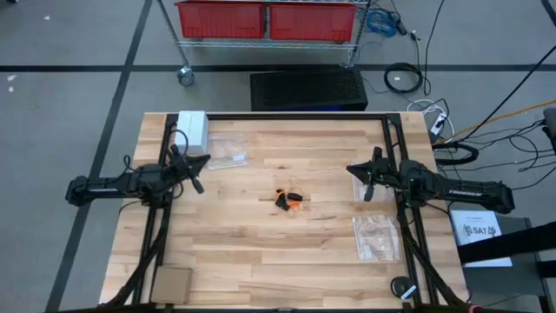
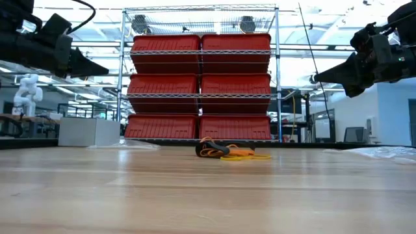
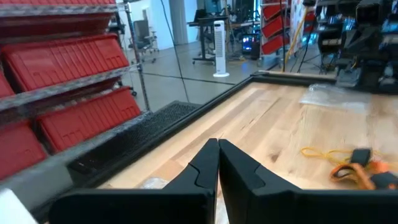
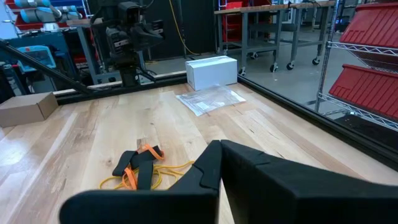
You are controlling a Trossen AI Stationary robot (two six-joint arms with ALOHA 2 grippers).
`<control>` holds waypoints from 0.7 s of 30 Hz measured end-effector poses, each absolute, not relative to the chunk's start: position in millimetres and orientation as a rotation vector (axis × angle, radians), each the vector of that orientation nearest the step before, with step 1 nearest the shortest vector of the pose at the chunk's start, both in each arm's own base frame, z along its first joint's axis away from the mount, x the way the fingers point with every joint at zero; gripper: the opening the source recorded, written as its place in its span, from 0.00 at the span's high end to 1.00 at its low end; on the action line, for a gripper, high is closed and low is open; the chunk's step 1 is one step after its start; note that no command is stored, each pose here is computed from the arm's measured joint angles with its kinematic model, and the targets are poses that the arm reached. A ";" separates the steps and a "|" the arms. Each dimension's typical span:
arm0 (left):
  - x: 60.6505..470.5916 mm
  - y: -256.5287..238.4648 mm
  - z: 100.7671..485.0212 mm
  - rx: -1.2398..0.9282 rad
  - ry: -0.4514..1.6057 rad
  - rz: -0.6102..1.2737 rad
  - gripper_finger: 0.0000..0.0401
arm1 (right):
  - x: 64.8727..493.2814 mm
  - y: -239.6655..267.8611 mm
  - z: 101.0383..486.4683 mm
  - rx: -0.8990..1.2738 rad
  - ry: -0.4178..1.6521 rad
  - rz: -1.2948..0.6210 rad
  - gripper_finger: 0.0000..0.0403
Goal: Sort rubber bands
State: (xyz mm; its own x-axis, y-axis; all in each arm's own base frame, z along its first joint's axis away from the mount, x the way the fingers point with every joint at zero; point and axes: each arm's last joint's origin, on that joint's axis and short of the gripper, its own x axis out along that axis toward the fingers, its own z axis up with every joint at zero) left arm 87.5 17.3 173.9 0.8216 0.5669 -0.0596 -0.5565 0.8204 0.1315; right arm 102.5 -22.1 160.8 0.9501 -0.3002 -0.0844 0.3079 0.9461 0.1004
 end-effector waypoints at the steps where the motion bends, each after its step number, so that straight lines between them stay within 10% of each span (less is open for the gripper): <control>1: 87.5 17.3 173.9 0.134 0.105 0.599 0.95 | 102.5 -22.1 160.9 0.113 0.068 -0.310 1.00; 21: 101.2 12.5 172.8 0.055 0.115 0.409 0.99 | 102.5 -22.0 160.8 0.113 0.068 -0.309 1.00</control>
State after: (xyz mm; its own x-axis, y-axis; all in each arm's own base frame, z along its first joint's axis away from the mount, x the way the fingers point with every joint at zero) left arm 101.2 12.5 172.8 0.9111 0.3997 -0.1006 -0.3935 0.9161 0.0766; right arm 102.5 -22.0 160.8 0.9503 -0.2996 -0.0843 0.3073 0.9463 0.1005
